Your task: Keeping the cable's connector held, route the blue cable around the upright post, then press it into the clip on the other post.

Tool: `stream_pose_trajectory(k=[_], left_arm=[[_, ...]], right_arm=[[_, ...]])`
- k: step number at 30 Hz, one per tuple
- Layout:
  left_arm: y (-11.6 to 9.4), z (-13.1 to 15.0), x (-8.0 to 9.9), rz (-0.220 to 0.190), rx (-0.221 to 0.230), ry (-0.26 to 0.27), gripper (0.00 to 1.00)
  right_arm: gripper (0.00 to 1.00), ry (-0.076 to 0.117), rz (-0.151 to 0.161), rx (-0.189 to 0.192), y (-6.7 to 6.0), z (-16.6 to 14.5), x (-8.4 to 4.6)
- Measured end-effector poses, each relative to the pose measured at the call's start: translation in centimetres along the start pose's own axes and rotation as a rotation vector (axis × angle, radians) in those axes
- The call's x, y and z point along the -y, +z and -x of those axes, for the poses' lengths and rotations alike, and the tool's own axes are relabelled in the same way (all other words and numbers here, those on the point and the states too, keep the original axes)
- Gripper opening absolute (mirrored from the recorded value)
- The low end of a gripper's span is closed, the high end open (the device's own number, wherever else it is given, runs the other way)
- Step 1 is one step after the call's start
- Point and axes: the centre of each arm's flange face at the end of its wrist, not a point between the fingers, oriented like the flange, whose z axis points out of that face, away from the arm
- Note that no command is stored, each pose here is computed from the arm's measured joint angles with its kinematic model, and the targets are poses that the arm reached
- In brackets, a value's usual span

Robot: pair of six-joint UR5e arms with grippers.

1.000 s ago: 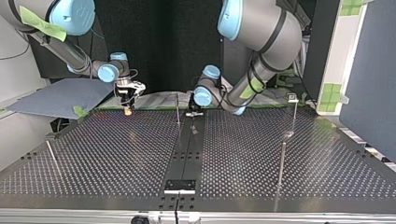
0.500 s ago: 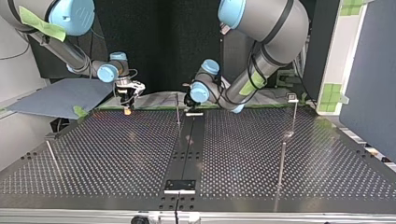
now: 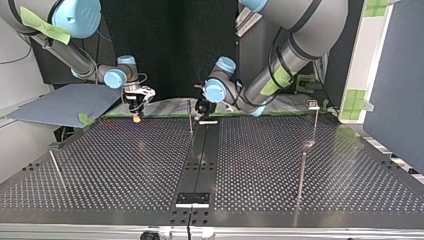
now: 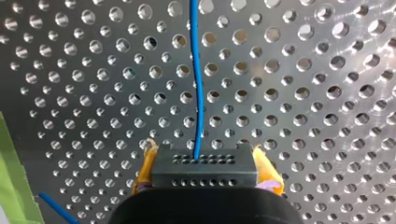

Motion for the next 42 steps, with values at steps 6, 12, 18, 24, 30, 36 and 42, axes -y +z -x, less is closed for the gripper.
stream_pose_trajectory(k=[6,12,18,24,30,36,42], left_arm=[[-1.1,-1.8,0.8,-0.001,0.001,-0.005,1.00],[-2.2,-3.9,1.7,-0.024,-0.007,-0.048,1.00],[-3.5,-6.1,2.9,-0.049,-0.011,-0.099,1.00],[-4.8,-8.1,3.2,-0.056,-0.027,-0.143,1.00],[-6.2,-10.0,3.3,-0.056,-0.035,-0.185,1.00],[-6.9,-11.0,3.2,-0.056,-0.018,-0.197,1.00],[-6.6,-10.7,3.5,-0.081,0.024,-0.217,1.00]], right_arm=[[0.00,0.000,0.000,0.004,0.0,0.1,0.0],[0.00,-0.001,0.000,0.010,-0.1,0.1,0.1],[0.00,-0.001,0.000,0.011,-0.1,0.1,0.1],[0.00,-0.001,0.000,0.011,-0.1,0.1,0.1],[0.00,-0.001,0.000,0.011,-0.1,0.1,0.1],[0.00,-0.001,-0.002,0.012,-0.1,0.2,0.2],[0.00,-0.001,-0.004,0.013,-0.1,0.2,0.3]])
